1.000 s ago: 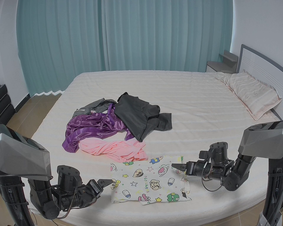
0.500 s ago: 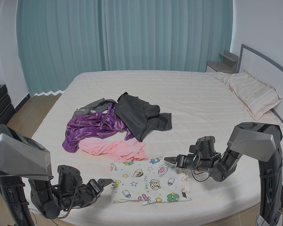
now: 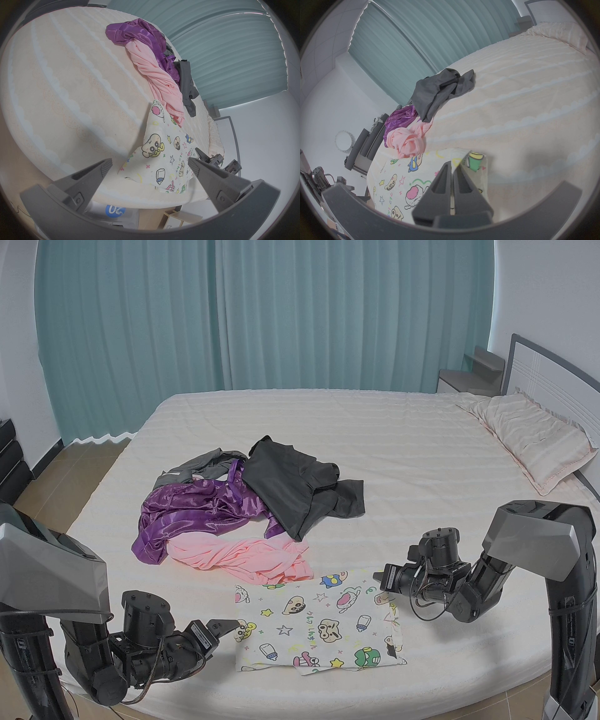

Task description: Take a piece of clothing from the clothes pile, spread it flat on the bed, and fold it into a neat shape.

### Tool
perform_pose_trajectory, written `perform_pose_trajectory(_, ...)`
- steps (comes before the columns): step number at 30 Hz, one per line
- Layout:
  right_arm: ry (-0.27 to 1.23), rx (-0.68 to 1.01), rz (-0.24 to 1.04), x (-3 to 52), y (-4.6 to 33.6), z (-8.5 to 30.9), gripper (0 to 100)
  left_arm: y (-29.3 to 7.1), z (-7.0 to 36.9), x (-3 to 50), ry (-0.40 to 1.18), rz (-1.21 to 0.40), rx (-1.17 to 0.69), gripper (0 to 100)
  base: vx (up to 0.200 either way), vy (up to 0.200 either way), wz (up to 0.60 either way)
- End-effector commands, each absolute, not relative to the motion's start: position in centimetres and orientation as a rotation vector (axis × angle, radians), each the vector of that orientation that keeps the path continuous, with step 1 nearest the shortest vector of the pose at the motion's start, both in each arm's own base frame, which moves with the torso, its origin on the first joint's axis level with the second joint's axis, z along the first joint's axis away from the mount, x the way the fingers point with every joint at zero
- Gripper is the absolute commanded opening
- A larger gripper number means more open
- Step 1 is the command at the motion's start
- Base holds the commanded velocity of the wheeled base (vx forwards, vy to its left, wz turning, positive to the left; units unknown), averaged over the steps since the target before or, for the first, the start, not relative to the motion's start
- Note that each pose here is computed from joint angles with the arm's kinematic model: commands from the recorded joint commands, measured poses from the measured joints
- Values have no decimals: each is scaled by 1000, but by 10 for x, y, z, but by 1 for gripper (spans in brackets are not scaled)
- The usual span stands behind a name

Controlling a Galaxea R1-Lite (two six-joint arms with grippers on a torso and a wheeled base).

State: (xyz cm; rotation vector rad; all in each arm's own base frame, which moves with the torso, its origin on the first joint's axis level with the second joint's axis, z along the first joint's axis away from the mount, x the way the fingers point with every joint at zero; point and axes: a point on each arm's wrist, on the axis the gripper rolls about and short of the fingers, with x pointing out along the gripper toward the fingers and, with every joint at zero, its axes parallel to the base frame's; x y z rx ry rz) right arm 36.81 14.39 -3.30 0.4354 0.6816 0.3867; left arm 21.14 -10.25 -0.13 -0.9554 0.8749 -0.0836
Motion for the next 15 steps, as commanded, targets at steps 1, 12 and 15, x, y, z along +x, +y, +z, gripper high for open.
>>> perform_pose_trajectory(1, 666, 443, 355, 372, 134, -31, 0, -102, -2, 211, 876, -81, -955, 100, 0, 0, 0)
perform_pose_trajectory(12, 661, 466, 322, 371, 133, -31, 0, -102, -2, 211, 875, -82, -954, 100, 0, 0, 0)
perform_pose_trajectory(15, 654, 474, 309, 372, 130, -29, 100, -103, -2, 212, 875, -83, -956, 100, 0, 0, 0)
